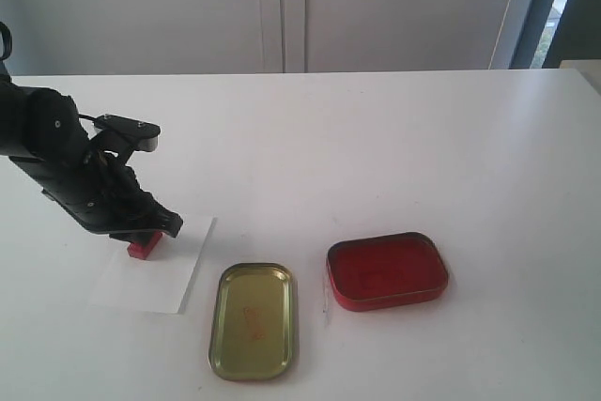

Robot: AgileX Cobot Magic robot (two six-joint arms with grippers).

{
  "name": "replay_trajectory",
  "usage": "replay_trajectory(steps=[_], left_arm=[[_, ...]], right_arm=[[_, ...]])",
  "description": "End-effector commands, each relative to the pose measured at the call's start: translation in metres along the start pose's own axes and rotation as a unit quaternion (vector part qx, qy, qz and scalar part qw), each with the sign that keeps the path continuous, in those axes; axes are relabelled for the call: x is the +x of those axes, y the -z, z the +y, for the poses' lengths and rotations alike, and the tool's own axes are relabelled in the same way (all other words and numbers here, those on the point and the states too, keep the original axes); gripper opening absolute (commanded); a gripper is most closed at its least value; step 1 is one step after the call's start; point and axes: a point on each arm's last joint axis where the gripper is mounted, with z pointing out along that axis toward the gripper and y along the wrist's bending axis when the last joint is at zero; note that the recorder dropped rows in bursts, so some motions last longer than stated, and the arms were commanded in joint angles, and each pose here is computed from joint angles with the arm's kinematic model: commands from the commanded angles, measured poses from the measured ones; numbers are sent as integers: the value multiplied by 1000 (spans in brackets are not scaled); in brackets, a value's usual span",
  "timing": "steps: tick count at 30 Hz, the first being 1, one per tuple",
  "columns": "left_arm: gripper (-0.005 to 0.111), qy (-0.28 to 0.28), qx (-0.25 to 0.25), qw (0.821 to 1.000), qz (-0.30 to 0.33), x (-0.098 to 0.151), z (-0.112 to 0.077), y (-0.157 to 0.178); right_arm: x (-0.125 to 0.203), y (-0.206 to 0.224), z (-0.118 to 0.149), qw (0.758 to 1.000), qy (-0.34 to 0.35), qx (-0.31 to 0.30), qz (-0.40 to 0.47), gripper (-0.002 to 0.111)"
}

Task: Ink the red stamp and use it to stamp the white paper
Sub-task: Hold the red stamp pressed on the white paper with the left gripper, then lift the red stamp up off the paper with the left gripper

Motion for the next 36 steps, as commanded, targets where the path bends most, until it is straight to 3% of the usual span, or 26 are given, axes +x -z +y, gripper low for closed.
replay_trajectory(steps=[1, 11, 36], left_arm=[[0, 2, 8, 995, 100, 27, 0, -27], [0, 0, 8, 996, 85, 20, -1, -18], [0, -7, 4, 1000, -19, 3, -4, 47]], right_arm=[[0, 0, 0, 1000, 0, 2, -4, 0], [0, 0, 0, 1000, 0, 2, -4, 0], [0, 0, 0, 1000, 0, 2, -4, 0]])
